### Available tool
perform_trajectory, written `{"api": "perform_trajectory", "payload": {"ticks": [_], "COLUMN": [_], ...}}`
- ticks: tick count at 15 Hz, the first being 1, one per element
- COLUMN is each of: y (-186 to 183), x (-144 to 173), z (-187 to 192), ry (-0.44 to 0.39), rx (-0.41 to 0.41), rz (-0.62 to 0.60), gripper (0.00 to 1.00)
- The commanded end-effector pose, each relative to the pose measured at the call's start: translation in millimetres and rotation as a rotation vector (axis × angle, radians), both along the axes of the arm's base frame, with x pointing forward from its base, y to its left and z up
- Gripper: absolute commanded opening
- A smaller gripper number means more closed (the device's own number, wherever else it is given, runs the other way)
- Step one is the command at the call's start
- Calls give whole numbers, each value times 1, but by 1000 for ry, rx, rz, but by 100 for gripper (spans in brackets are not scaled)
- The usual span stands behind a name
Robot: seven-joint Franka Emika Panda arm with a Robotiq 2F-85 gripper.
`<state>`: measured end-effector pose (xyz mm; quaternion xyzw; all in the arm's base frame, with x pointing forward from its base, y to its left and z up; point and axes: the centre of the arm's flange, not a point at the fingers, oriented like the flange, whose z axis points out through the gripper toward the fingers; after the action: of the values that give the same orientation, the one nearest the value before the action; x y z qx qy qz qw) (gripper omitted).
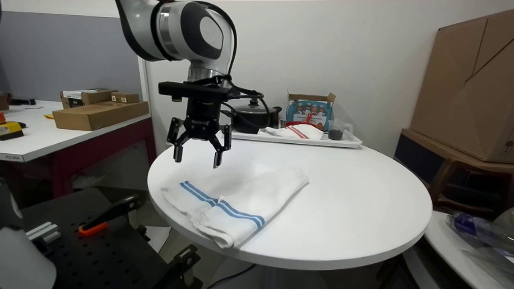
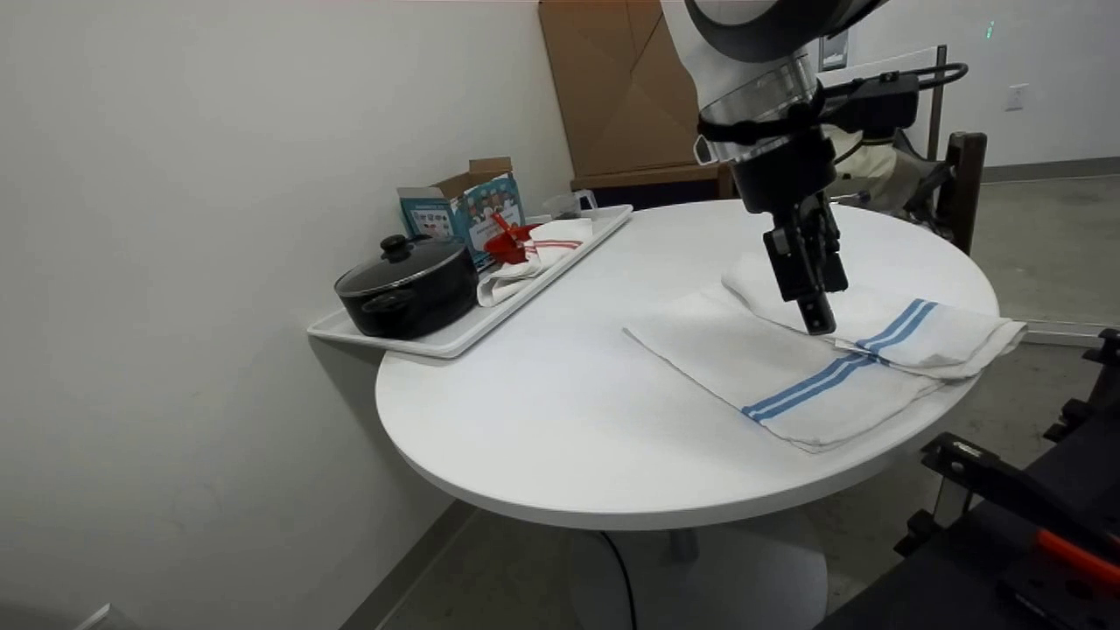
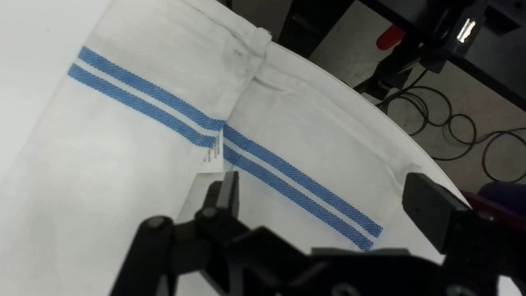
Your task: Fold the towel two times over from right to left then left to right, fold the towel in half from top to bottom
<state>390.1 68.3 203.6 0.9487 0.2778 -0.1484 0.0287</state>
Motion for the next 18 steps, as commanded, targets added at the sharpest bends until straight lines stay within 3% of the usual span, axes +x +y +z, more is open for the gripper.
{"api": "perform_trajectory", "payload": {"ticks": [1,7,10,18], "y": [22,50,66,87], "x": [-28,-61,-61,-78], "z": [2,-19,-29,-53], "ry": [-53,-106,-162,-215], "rx": [36,39,24,-66], "rz": [8,91,108,166], "gripper": [100,100,100,100]}}
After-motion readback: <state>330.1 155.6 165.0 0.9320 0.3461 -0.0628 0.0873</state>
